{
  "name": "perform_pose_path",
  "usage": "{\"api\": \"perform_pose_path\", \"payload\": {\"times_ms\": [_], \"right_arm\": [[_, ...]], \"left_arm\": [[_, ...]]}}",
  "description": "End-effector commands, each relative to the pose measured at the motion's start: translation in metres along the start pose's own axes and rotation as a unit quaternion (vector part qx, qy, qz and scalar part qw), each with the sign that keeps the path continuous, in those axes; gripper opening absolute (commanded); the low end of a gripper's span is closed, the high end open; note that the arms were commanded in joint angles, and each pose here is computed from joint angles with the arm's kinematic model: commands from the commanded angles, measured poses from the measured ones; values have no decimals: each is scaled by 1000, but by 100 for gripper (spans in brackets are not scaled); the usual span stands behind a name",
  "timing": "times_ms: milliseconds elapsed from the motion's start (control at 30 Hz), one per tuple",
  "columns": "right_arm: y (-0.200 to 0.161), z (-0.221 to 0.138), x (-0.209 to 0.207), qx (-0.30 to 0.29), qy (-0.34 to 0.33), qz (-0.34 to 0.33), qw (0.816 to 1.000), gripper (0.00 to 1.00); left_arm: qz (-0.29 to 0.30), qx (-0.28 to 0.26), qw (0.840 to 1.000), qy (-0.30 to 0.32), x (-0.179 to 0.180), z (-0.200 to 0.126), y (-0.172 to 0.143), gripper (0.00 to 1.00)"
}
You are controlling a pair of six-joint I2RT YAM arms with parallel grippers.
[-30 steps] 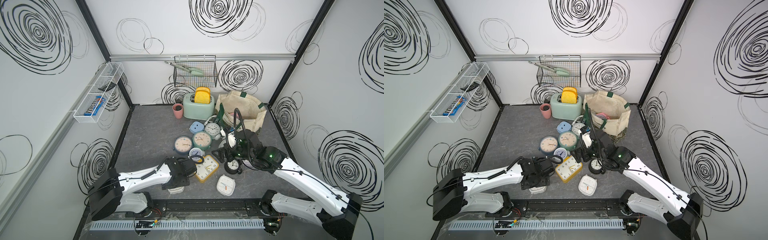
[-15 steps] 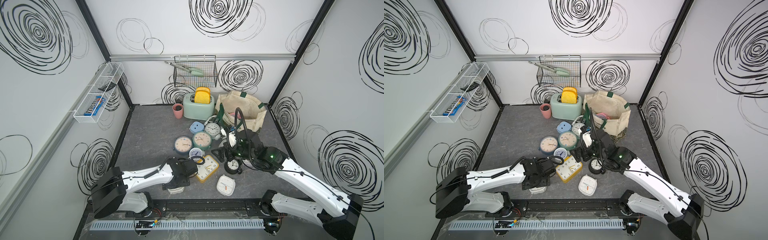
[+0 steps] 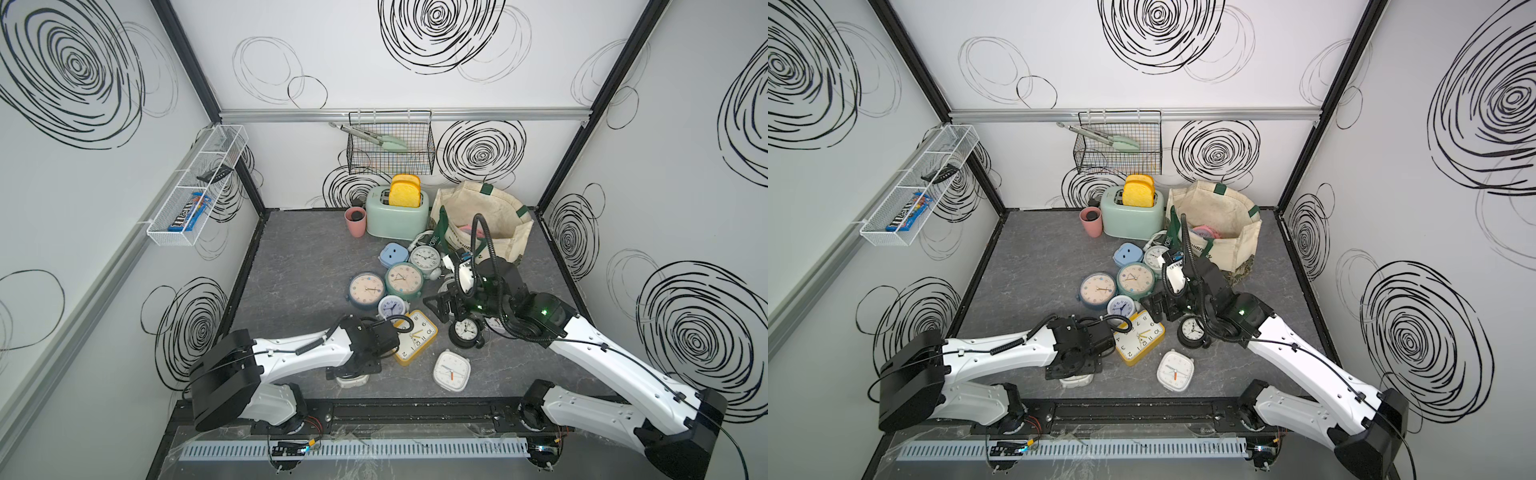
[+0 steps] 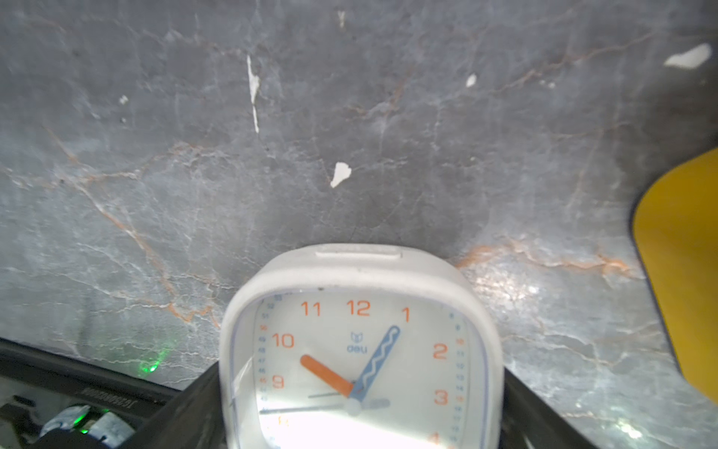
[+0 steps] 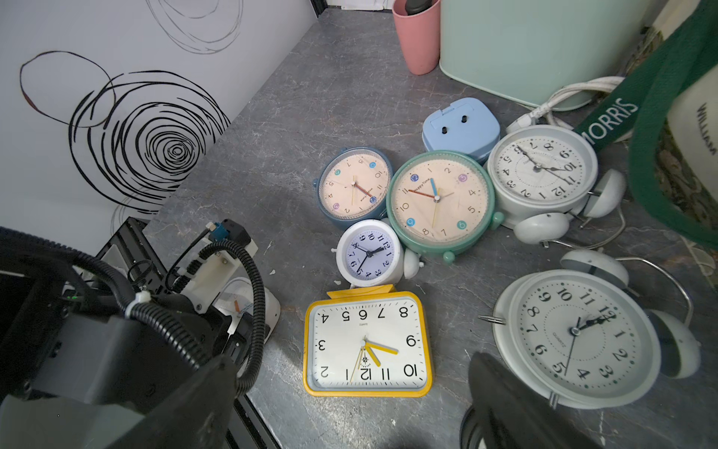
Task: Put the alarm clock into the canvas bag
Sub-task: Pick up the alarm from the center of the board.
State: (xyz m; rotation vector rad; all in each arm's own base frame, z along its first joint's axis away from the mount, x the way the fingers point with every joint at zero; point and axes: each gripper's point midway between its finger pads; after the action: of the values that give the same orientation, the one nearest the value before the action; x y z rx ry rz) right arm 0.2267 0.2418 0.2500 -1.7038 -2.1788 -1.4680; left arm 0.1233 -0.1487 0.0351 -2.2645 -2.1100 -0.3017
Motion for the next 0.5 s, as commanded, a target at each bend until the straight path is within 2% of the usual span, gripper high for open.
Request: {"api": "perform_pose_path", "payload": {"times_ms": [0, 133, 267, 367, 467], "right_arm": [[26, -12, 6, -37, 21, 7, 999, 97], [43, -21, -4, -56, 36, 34, 997, 97], [56, -31, -12, -68, 40, 49, 996, 97], [63, -35, -11, -64, 55, 57, 995, 97], [68, -38, -6, -55, 73, 59, 994, 97]], "left_arm": [[6, -67, 998, 4, -18, -9, 27, 97], [33, -154, 987, 10, -24, -56, 65, 98], [70, -256, 964, -9, -35, -106, 104, 99], [123, -341, 931, -48, -53, -147, 130, 98], [162, -429, 883, -101, -66, -187, 150, 96]]}}
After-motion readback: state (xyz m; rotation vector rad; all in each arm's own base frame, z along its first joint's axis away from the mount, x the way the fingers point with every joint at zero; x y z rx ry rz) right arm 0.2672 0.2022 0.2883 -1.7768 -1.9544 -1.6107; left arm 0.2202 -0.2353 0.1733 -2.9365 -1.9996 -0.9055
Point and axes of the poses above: each gripper's point midway between its finger pads, its own z axis out along the fingers, its own x axis along the line the jaws close on, y = z × x, and after that the axes turned 15 degrees about z, right-handed
